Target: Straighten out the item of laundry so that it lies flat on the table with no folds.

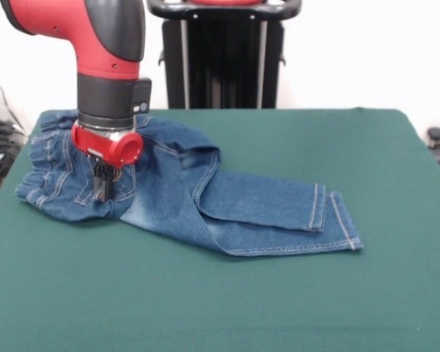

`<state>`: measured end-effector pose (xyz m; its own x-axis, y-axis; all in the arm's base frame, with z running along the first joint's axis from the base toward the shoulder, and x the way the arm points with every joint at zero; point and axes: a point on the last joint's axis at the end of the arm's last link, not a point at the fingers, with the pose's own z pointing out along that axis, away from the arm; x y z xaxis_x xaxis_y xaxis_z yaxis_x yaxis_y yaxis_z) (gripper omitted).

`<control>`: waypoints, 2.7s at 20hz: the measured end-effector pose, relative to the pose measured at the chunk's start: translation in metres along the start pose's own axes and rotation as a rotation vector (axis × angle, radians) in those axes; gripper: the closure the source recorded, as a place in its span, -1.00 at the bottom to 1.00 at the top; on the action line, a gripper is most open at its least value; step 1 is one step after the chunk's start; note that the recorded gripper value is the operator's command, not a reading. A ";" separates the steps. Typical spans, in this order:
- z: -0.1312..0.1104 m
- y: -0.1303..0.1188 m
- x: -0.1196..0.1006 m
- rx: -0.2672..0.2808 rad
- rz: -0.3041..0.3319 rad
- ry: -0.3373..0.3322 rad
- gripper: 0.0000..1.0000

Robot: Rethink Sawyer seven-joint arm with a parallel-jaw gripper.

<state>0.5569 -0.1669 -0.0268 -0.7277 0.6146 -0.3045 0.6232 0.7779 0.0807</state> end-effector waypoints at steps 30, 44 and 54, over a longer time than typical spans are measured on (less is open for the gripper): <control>0.035 -0.028 -0.073 0.008 0.010 0.051 1.00; 0.017 -0.054 -0.109 0.032 0.003 0.071 1.00; -0.040 -0.077 -0.161 0.073 0.016 -0.011 1.00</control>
<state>0.6149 -0.3201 0.0536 -0.7147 0.6249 -0.3142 0.6540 0.7563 0.0165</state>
